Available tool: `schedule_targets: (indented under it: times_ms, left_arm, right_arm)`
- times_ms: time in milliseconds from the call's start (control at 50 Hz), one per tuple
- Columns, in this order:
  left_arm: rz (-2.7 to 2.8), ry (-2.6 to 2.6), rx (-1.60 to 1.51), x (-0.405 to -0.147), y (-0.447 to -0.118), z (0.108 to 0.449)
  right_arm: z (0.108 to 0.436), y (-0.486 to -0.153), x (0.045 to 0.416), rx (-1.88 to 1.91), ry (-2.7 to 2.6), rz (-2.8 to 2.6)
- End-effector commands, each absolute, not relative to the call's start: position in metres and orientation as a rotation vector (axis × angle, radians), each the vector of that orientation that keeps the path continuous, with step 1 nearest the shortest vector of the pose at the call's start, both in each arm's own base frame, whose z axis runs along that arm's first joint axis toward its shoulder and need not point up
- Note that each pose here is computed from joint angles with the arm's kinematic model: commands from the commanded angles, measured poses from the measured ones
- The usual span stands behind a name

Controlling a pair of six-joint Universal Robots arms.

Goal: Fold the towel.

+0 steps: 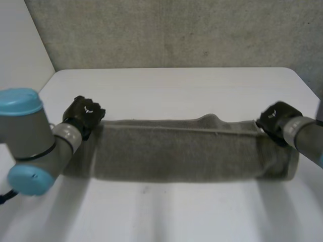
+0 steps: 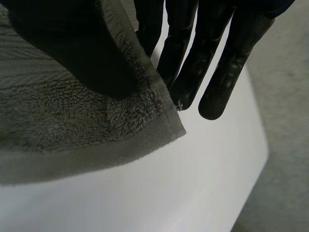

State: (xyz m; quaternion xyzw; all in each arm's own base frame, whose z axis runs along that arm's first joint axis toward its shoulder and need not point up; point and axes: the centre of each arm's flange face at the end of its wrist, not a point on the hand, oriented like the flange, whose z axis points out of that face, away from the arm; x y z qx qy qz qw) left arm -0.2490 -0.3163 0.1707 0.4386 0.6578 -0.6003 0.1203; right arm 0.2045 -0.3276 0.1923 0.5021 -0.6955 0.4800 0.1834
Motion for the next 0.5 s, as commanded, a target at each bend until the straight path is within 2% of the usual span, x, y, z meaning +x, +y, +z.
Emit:
schedule_targets:
  times_ms: [20, 60, 160, 380, 500]
  left_arm:
    - [-1.806, 1.877, 1.265, -0.264, -0.353, 0.161]
    - [-1.821, 1.86, 1.256, -0.267, -0.363, 0.158]
    - [-1.846, 1.833, 1.233, -0.274, -0.385, 0.146]
    - [-1.849, 1.831, 1.233, -0.278, -0.395, 0.132]
    - [-1.859, 1.797, 1.143, -0.274, -0.399, 0.14]
  right_arm:
    - [0.177, -0.373, 0.23, 1.342, -1.829, 1.56]
    - [0.166, -0.391, 0.235, 1.304, -1.765, 1.625]
    - [0.152, -0.408, 0.242, 1.274, -1.695, 1.696]
    - [0.116, -0.42, 0.25, 1.296, -1.703, 1.706]
    - [0.129, -0.423, 0.25, 1.241, -1.681, 1.747]
